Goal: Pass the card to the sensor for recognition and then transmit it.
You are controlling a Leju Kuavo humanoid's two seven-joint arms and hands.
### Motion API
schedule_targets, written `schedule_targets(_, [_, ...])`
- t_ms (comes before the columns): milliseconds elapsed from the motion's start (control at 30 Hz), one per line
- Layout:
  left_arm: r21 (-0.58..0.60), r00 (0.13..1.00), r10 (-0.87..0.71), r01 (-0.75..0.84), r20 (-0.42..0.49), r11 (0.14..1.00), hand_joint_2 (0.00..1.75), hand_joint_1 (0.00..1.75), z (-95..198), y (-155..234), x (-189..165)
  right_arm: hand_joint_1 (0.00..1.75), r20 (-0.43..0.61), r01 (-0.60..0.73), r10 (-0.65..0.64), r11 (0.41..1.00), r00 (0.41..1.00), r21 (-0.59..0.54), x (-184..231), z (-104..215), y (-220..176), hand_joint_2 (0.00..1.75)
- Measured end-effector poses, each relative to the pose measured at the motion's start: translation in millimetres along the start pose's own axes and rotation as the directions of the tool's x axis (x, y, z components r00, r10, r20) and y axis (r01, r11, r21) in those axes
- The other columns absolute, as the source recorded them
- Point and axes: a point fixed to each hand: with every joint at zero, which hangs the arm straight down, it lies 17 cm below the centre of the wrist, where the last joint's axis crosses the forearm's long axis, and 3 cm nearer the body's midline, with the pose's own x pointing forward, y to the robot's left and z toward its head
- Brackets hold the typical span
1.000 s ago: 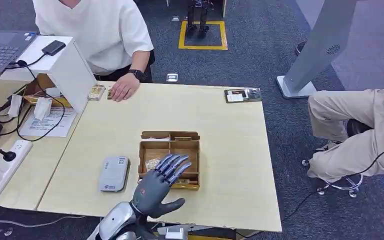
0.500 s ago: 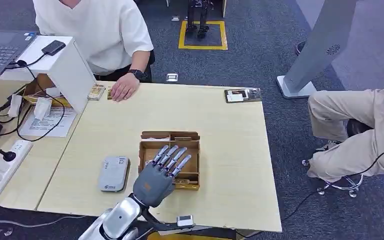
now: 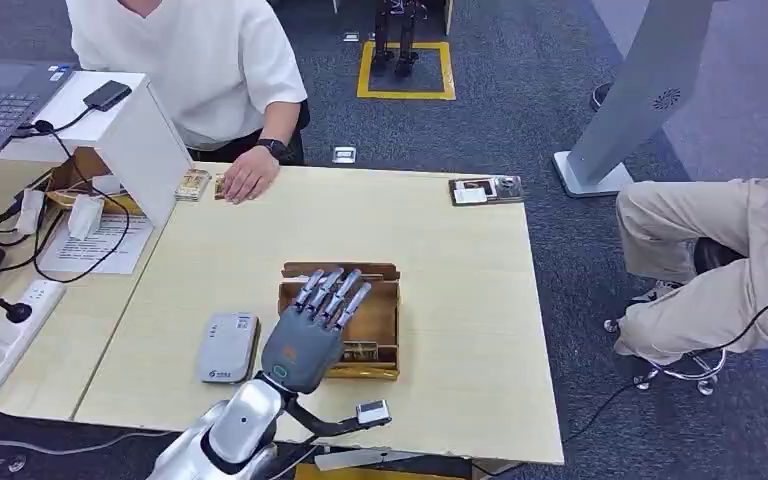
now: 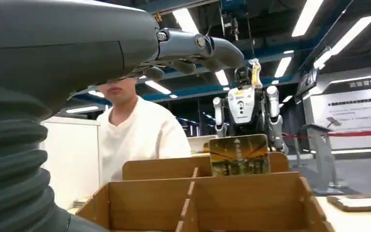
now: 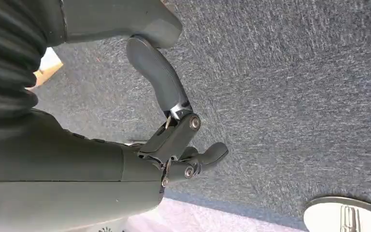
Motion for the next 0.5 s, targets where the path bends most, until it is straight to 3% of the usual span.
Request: schedule_targets(500, [-0.032,0.998,-0.058,0.058,0.006,0.998,1.75,0.0,2.1,-9.6,-5.0,0.0,-0.008,0.005,-0.005,1.0,1.0,-0.002,-3.5,0.2,-0.6,1.75])
